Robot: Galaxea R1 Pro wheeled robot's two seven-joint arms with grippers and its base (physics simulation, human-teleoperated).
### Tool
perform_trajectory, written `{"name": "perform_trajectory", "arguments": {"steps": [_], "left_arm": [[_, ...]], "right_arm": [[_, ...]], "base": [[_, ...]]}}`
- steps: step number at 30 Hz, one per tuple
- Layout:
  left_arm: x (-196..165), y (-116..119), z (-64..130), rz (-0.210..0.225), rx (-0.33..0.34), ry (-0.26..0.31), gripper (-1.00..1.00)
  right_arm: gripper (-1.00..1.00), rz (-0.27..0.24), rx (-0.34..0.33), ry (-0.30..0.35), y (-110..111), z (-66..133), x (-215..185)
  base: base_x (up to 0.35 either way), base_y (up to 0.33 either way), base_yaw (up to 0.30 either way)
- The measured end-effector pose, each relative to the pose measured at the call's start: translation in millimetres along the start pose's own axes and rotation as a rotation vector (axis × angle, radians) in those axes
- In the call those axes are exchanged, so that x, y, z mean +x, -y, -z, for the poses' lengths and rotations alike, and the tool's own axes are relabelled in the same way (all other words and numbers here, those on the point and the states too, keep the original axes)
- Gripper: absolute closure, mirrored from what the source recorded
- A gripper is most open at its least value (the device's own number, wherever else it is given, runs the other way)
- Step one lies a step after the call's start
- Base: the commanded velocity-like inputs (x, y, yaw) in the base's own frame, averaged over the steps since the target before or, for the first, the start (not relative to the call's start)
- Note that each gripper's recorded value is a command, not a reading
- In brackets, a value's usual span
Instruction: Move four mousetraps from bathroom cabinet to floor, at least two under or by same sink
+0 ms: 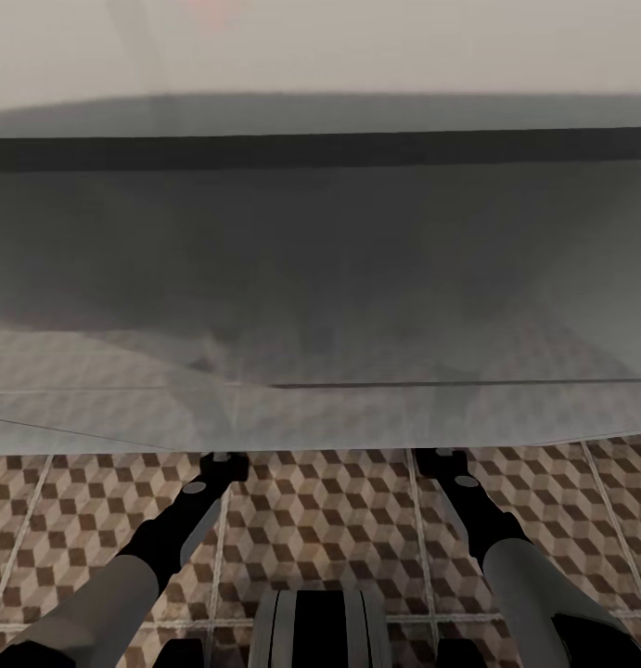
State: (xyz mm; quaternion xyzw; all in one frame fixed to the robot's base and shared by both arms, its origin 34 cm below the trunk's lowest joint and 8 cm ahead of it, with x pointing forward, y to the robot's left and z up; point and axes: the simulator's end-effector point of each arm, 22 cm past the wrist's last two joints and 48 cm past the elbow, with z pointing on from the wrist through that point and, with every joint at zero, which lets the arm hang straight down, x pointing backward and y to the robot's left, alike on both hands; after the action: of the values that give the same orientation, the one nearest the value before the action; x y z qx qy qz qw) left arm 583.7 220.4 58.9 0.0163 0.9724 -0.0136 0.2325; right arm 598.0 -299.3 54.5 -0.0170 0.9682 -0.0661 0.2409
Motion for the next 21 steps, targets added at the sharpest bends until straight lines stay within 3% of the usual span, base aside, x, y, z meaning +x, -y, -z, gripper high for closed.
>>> {"name": "perform_trajectory", "arguments": {"steps": [9,21], "left_arm": [[-5,10,-0.9,-0.001,0.046,0.006,1.0],[-12,3,-2.0,0.019,0.036,0.006,1.0]], "right_arm": [[1.0,0.0,-0.002,0.0,-1,0.1,0],[1.0,0.001,-0.002,0.002,-1,-0.1,-1]], "base": [[0.0,0.0,0.0],[0.0,0.0,0.0]]}}
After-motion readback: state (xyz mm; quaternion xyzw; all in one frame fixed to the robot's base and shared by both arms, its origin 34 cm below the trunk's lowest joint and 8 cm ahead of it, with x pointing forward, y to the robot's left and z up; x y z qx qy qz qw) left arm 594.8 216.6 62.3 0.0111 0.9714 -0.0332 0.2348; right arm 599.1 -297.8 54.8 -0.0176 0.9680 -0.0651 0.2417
